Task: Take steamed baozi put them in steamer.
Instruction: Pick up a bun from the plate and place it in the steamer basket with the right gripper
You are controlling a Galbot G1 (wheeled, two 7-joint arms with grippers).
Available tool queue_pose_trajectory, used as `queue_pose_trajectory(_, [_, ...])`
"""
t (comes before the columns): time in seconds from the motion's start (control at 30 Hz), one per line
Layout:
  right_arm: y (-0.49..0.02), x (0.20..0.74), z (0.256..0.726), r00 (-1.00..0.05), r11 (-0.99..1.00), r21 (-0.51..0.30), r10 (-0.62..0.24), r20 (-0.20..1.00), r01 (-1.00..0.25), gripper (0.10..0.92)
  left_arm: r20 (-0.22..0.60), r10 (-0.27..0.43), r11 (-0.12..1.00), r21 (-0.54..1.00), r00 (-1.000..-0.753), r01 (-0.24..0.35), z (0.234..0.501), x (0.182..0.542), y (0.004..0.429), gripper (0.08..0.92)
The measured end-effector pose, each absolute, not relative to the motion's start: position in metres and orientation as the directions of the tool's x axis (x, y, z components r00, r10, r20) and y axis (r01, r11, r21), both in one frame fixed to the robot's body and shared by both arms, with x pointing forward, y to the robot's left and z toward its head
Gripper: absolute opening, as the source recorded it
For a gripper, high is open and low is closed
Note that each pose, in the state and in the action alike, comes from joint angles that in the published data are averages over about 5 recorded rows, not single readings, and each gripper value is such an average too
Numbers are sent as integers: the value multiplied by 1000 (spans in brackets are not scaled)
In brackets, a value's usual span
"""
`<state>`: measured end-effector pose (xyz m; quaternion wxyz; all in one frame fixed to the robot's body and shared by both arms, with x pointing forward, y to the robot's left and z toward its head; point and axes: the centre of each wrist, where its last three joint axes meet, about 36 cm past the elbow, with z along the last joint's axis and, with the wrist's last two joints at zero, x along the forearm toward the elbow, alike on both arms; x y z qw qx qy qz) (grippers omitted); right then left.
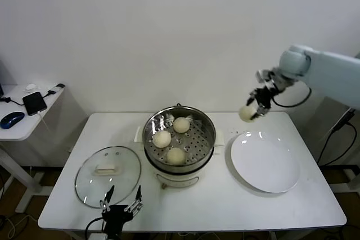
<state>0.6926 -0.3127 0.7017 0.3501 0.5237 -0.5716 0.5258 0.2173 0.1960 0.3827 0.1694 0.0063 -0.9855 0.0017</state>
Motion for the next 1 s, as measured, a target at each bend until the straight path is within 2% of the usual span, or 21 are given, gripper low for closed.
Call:
queue_pose_trajectory(0.2, [-232,681,734,-174,-137,-224,-303,937,-965,619,329,-13,1000,-5,-944,-16,385,218,197,823])
queue_pose_trajectory(0.43, [-172,673,702,-134,-147,-186,-305,943,-971,619,327,-16,1000,-6,-945,-19,385,218,198,823])
queue_pose_trajectory(0.77, [-148,669,626,-107,-121,-145,-278,955,-982,619,330,-15,1000,-13,-944,-20,383,221,197,823])
queue_pose_trajectory(1.0, [-139,665,596,-100,-124,-137,-271,957,-983,638,332,-14,1000,-15,-943,-20,383,221,198,823])
